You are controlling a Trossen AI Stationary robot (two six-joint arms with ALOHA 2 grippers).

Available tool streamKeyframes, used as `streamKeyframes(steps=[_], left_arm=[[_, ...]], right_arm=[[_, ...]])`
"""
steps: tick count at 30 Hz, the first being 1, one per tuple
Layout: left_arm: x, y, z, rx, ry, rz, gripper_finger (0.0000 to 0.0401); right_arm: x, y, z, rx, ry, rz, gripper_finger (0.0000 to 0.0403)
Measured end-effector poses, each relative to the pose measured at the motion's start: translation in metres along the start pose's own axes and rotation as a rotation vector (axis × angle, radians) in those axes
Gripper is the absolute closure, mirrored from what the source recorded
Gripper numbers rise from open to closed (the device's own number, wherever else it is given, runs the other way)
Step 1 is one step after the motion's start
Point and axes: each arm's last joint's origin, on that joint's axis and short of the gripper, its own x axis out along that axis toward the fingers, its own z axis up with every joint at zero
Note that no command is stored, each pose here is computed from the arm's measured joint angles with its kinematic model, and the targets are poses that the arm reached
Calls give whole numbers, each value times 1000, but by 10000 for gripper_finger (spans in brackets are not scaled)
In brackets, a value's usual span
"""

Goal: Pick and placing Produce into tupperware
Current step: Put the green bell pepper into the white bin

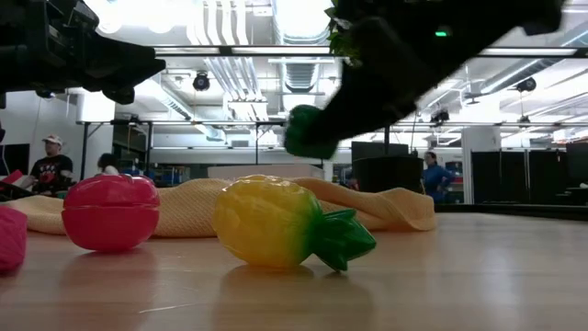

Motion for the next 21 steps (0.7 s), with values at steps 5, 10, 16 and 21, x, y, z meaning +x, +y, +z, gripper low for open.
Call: streamKeyframes(steps=[5,10,16,21], left_arm=[[0,0,0,0,3,0,249],[0,0,-1,1,6,0,249],[0,0,-1,1,7,-1,249],[0,0,-1,1,7,-1,249]], right_arm=[[14,-21,25,2,-31,-58,227],[28,-49,47,20,-70,-204,227],[43,-87,67,54,-90,-339,227],[53,-118,73,104,-85,-409,227]])
